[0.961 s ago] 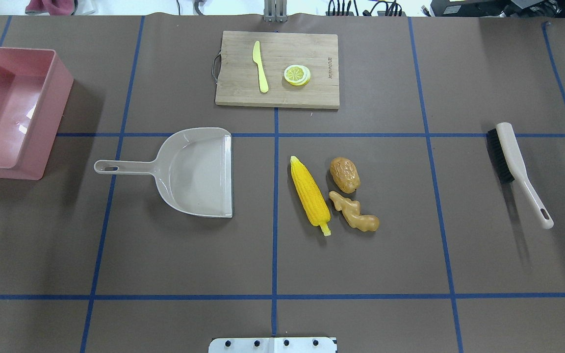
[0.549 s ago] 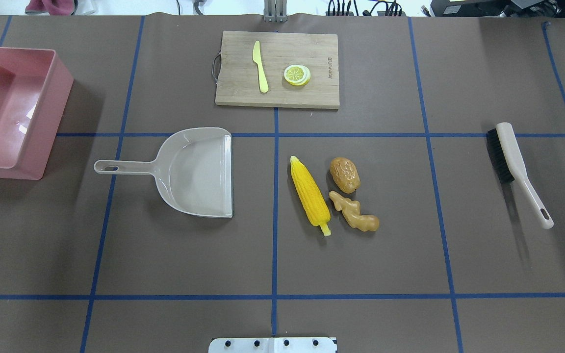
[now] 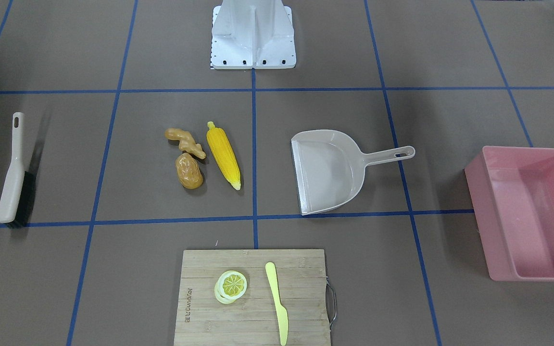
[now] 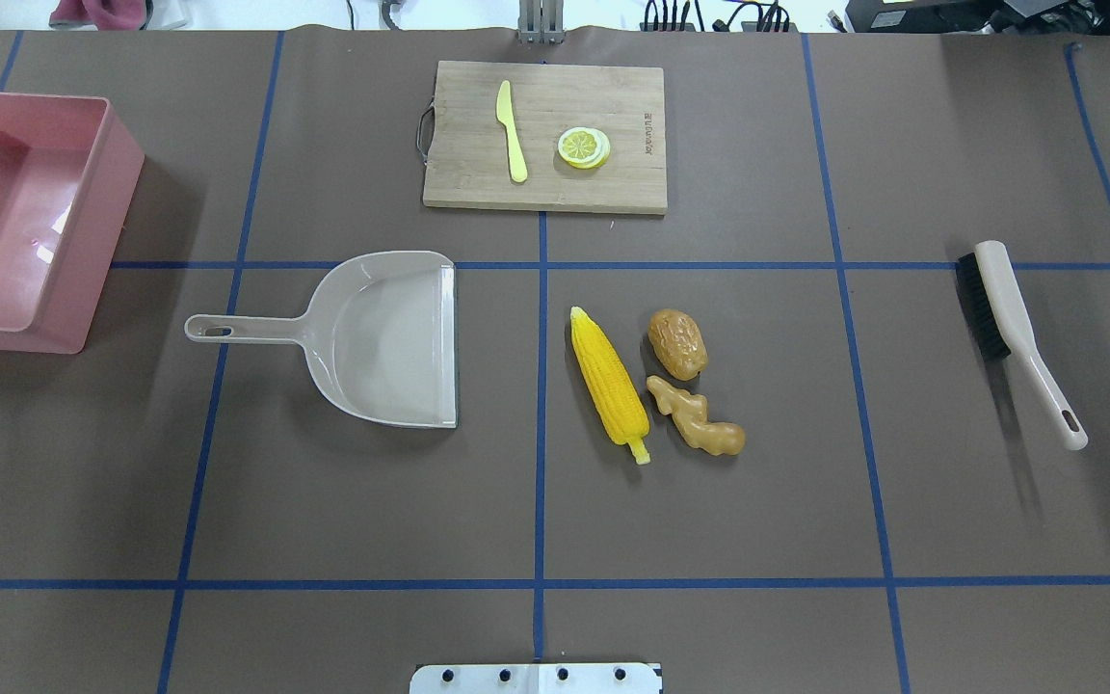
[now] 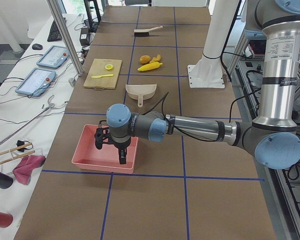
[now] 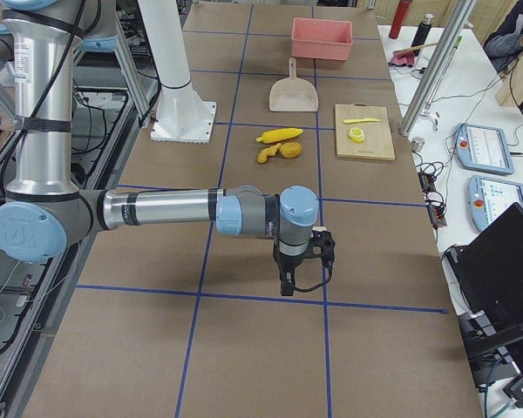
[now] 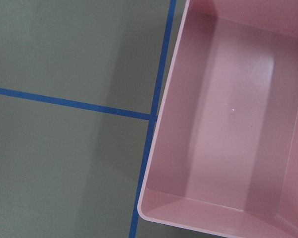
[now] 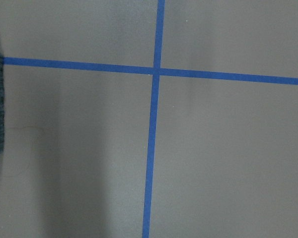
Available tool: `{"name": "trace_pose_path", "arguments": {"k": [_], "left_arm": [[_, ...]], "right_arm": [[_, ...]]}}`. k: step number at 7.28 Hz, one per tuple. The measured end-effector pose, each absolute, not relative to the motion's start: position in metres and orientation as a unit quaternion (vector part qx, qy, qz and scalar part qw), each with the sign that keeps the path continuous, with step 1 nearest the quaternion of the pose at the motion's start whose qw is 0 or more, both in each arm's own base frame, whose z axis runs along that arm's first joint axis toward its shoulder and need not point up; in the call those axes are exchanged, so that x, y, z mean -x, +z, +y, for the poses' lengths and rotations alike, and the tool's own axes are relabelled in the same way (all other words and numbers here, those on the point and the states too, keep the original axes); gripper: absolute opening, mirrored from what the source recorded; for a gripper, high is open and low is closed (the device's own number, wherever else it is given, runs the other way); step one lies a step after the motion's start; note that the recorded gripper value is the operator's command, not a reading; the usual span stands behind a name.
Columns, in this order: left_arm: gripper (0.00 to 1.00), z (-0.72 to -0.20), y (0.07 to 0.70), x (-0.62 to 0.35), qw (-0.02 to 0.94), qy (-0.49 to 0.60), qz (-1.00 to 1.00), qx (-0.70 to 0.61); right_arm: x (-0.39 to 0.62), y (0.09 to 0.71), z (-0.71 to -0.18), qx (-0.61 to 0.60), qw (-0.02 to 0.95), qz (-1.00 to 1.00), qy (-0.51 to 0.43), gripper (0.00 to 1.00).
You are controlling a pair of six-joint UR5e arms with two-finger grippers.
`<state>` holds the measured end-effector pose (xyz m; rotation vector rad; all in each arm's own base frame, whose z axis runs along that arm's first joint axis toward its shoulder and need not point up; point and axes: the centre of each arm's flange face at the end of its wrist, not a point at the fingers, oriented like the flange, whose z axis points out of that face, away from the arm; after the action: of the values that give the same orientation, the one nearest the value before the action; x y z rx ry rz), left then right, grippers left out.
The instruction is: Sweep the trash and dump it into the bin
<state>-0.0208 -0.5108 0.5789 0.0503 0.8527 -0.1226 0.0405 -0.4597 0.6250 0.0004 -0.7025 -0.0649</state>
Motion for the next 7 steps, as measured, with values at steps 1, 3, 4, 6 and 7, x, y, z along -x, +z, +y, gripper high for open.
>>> {"name": "trace_pose_path", "arguments": {"k": [1, 3, 4, 6, 7], "left_arm": [[0.98, -0.519, 0.556, -0.001, 0.908, -0.033, 0.416, -0.035], [0.98, -0.536, 0.508, -0.056, 0.904, 0.030, 0.423, -0.055], [0.98, -0.542, 0.489, -0.077, 0.902, 0.053, 0.423, -0.067], [0.98, -0.554, 0.442, -0.123, 0.898, 0.115, 0.410, -0.109], [0.98, -0.553, 0.423, -0.150, 0.895, 0.161, 0.393, -0.135]], "right_arm": [[-0.041, 0.624, -0.460, -0.001, 0.938, -0.344, -0.033, 1.00], [-0.041, 0.625, -0.459, 0.000, 0.939, -0.343, -0.031, 1.00], [-0.041, 0.626, -0.459, 0.001, 0.939, -0.342, -0.030, 1.00], [-0.042, 0.627, -0.457, 0.001, 0.939, -0.343, -0.030, 1.00], [-0.042, 0.625, -0.458, -0.001, 0.939, -0.343, -0.032, 1.00]]}}
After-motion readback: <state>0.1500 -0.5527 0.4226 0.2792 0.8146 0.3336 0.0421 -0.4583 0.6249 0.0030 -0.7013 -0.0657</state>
